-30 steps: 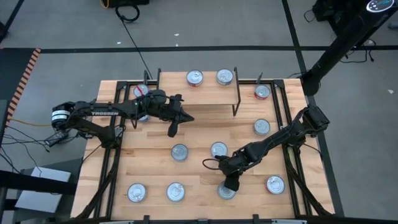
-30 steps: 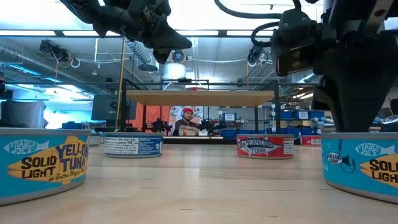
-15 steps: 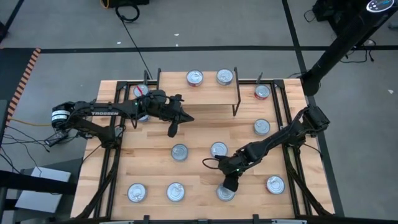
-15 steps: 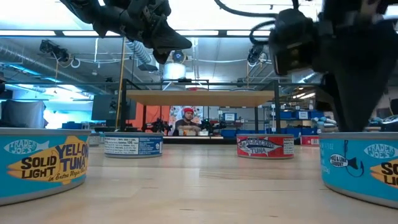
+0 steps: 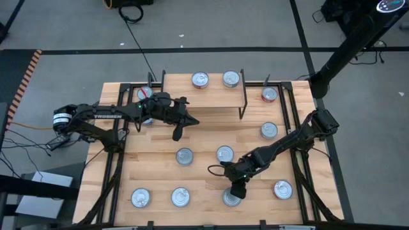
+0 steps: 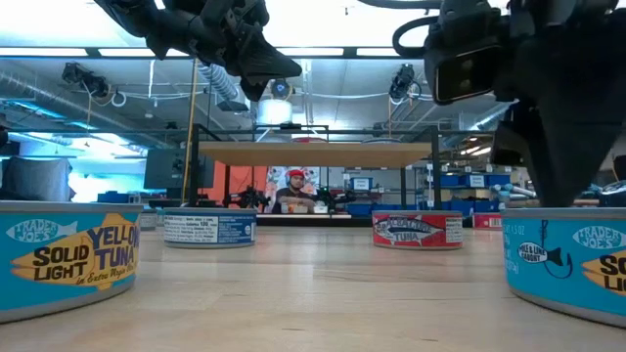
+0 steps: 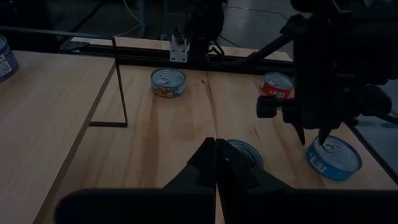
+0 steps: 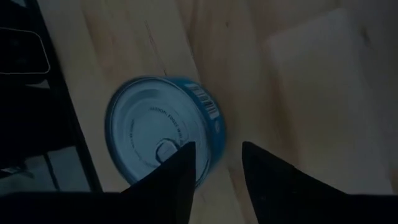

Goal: Stack canned seafood by type on shelf
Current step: Put the bottom right yellow and blue tuna can on the shelf

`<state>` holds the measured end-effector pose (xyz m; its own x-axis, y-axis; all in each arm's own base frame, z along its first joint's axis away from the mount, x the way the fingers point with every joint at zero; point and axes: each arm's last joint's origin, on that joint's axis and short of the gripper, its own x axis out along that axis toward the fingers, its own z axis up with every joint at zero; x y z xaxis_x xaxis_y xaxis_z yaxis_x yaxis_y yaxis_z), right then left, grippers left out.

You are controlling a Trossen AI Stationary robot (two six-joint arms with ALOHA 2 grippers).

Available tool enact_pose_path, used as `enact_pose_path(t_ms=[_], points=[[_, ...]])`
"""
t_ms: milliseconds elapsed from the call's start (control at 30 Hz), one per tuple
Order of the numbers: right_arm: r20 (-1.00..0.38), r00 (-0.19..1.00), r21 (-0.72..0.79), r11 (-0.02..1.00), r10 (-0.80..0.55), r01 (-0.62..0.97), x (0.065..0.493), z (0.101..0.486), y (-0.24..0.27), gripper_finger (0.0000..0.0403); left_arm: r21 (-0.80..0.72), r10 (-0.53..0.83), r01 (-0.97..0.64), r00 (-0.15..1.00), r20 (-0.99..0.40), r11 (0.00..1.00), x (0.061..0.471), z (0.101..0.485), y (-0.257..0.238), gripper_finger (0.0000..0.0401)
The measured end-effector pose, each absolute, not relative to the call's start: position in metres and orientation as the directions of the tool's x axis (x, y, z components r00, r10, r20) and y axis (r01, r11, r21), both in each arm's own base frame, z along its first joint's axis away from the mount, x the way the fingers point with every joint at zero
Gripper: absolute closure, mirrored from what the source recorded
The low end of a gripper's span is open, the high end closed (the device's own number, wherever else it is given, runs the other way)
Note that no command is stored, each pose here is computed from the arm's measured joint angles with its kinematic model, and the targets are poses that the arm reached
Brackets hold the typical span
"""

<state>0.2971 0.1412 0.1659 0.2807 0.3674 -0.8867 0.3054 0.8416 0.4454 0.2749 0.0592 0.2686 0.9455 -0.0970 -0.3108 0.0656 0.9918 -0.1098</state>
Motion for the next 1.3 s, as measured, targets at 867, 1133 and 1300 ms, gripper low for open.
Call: enact_pose_path(t_ms=[867, 1133, 1300], points=[[-0.83, 0.342, 0.533, 0.807, 0.44, 0.256, 0.292, 0.147, 0.14, 0.0395, -0.118, -0.097, 0.063, 0.945, -0.312, 0.991, 0.275, 0.269, 0.059, 0.0396], [-0.839, 0.377, 0.505, 0.819, 0.393, 0.27, 0.298, 0.152, 0.139, 0.0398, -0.172, -0.097, 0.044, 0.945, -0.312, 0.984, 0.275, 0.269, 0.059, 0.0396], [-0.842, 0.426, 0.469, 0.839, 0.33, 0.277, 0.303, 0.167, 0.139, 0.04, -0.261, -0.107, 0.023, 0.944, -0.311, 0.965, 0.275, 0.269, 0.059, 0.0396]])
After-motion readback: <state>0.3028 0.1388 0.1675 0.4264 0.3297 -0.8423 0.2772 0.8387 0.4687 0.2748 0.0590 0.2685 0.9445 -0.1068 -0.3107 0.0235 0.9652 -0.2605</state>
